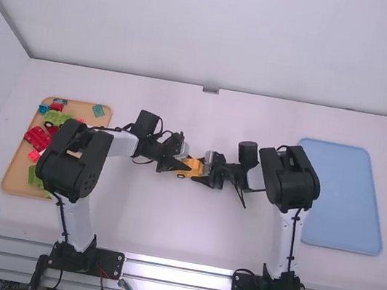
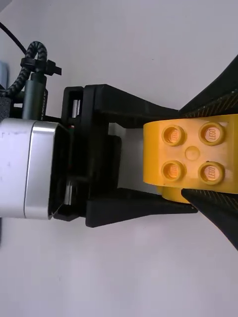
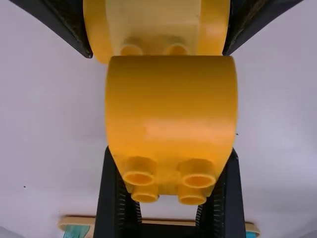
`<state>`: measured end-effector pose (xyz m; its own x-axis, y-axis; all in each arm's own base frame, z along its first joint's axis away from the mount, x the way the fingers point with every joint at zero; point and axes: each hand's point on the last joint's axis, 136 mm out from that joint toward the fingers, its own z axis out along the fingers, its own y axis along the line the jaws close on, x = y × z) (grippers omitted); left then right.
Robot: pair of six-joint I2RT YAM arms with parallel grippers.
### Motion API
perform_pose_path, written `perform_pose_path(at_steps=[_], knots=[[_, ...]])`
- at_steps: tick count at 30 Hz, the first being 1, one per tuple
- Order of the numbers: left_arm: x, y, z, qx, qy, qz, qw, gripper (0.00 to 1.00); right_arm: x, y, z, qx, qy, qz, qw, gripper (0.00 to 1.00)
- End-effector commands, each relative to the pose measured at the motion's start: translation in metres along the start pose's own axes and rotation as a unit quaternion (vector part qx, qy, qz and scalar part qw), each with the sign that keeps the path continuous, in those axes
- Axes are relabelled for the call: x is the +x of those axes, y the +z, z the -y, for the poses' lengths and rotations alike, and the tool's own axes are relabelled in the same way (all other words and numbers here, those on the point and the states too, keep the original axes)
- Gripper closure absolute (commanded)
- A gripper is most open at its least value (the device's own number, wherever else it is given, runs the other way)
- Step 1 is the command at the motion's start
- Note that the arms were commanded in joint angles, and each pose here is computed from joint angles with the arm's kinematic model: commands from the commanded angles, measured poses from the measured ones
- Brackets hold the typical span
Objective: Assemble lego blocks to make yellow taxi
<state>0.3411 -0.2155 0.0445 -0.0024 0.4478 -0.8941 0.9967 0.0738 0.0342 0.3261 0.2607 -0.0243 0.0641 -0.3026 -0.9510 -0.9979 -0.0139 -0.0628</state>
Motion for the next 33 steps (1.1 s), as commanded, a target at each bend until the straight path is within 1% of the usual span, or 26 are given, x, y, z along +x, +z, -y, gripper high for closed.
perform_pose_path(at_steps=[1,5,8,16,19,22,30,33], knots=[[-0.001,0.001,0.004,0.006,0.012,0.005,1.0,0.98,0.015,0.003,-0.006,0.002,0.023,-0.022,0.999,0.51],[0.01,-0.001,0.001,-0.006,0.002,-0.023,1.0,0.98,0.016,0.002,-0.005,0.004,0.024,-0.021,0.999,0.51],[0.013,-0.002,0.0,-0.009,-0.002,-0.03,1.0,0.98,0.014,0.002,-0.006,0.001,0.024,-0.017,1.0,0.51],[0.014,0.003,0.001,-0.003,0.009,-0.021,1.0,0.98,0.014,0.002,-0.006,0.001,0.024,-0.018,1.0,0.51],[0.012,0.006,0.002,0.007,0.004,-0.001,1.0,0.98,0.014,0.003,-0.007,-0.001,0.024,-0.017,1.0,0.51],[0.011,0.008,0.003,0.013,0.003,0.007,1.0,0.98,0.014,0.002,-0.006,0.0,0.024,-0.018,1.0,0.51],[0.02,0.006,0.004,0.01,-0.01,-0.002,1.0,0.98,0.014,0.003,-0.007,-0.001,0.024,-0.017,1.0,0.51],[0.027,0.007,0.002,0.001,-0.02,-0.023,1.0,0.98,0.014,0.002,-0.006,0.0,0.024,-0.017,1.0,0.51]])
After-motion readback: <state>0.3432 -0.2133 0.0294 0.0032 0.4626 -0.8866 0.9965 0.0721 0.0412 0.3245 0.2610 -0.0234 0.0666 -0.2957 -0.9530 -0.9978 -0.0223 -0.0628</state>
